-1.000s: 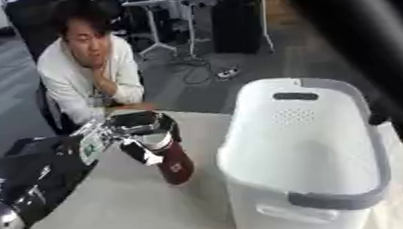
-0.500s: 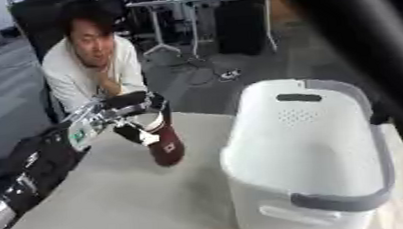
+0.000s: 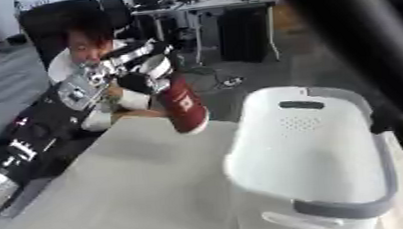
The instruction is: Pick up objects on the table and place them in the box.
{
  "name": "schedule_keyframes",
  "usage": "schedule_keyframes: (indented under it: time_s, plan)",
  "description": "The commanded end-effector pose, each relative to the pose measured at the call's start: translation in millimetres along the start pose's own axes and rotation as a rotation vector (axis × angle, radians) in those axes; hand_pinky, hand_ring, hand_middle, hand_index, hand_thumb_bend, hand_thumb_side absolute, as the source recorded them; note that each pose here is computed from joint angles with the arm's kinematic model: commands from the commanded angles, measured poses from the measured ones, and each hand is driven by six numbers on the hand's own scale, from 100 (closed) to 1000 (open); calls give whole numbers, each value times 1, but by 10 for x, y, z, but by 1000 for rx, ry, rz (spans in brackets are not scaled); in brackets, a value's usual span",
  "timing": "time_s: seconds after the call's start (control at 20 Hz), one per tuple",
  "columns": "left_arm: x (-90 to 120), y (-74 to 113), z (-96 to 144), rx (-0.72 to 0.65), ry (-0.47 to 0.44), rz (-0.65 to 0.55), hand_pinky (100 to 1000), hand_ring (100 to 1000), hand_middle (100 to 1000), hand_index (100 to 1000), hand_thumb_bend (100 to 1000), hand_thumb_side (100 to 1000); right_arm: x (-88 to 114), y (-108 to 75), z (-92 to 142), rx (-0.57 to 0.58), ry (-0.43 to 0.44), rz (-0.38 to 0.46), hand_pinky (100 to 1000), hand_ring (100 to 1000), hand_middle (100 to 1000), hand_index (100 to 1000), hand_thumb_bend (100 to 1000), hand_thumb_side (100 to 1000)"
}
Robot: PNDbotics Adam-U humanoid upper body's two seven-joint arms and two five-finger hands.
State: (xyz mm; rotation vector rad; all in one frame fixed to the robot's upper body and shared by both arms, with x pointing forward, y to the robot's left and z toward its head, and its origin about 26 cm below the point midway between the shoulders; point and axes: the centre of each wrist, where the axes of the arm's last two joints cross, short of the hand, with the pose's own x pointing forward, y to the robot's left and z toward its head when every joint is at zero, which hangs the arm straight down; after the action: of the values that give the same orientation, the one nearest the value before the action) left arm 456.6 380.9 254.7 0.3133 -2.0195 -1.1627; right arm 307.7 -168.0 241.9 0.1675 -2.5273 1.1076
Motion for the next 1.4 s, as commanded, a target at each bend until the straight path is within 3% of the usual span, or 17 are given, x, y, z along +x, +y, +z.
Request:
schedule_keyframes:
  time_s: [0.05,0.5,0.55,0.6,0.65,0.7,0.75,0.8,0.85,0.9,1.05,1.1,1.15,1.2,1.25,1.3,1.4]
  plan:
    - [197,187,-149,26,-68,19,100,100,100,226,100,207,40,-26,-34,6,-21,10,177,437,469,594,100,886]
    - [308,-12,-519,76,-301,32,100,100,100,223,100,192,93,57,-183,27,-91,-30,186,441,470,594,100,882]
    - [308,-26,-548,78,-323,25,100,100,100,228,100,299,101,70,-203,33,-101,-35,187,441,470,594,100,881]
    - [309,-42,-579,79,-343,17,100,100,118,244,100,472,108,82,-222,38,-112,-41,188,441,470,594,100,880]
    - [307,-57,-606,75,-360,6,100,100,239,304,100,565,116,91,-240,40,-121,-47,190,441,470,594,100,877]
    - [301,-65,-620,66,-372,-14,180,421,492,519,100,621,124,99,-260,40,-131,-53,192,441,470,594,100,875]
    - [280,-70,-614,31,-359,-49,852,753,742,745,100,539,132,106,-278,38,-140,-59,193,442,470,594,100,873]
    - [266,-70,-611,-10,-342,-94,1000,931,903,900,100,605,138,112,-293,36,-148,-64,195,442,470,593,100,871]
    - [253,-71,-605,-40,-331,-133,978,872,846,839,100,548,143,116,-304,34,-153,-67,194,442,470,594,100,872]
    - [238,-71,-596,-55,-322,-159,1000,1000,1000,1000,163,789,145,117,-309,32,-155,-70,196,441,470,593,100,869]
    - [173,-42,-523,-32,-305,-180,1000,1000,1000,1000,239,865,147,114,-314,29,-158,-73,195,441,469,593,100,870]
    - [153,-25,-490,-6,-303,-173,1000,1000,1000,1000,209,898,147,113,-312,30,-157,-73,195,441,469,593,100,870]
    - [140,-13,-460,16,-304,-166,1000,1000,1000,1000,240,861,146,113,-311,31,-157,-73,196,441,469,593,100,863]
    - [117,28,-384,69,-307,-150,1000,1000,1000,1000,143,886,143,110,-304,30,-154,-72,195,441,469,593,100,871]
    - [95,82,-257,144,-313,-124,1000,1000,1000,1000,153,909,138,103,-294,29,-149,-69,195,441,469,593,100,870]
    - [88,120,-140,199,-312,-102,974,1000,1000,1000,100,760,134,98,-285,29,-145,-65,193,439,468,592,100,861]
    - [156,139,239,335,-336,-18,921,968,1000,1000,100,712,114,62,-236,28,-123,-47,188,438,467,591,100,876]
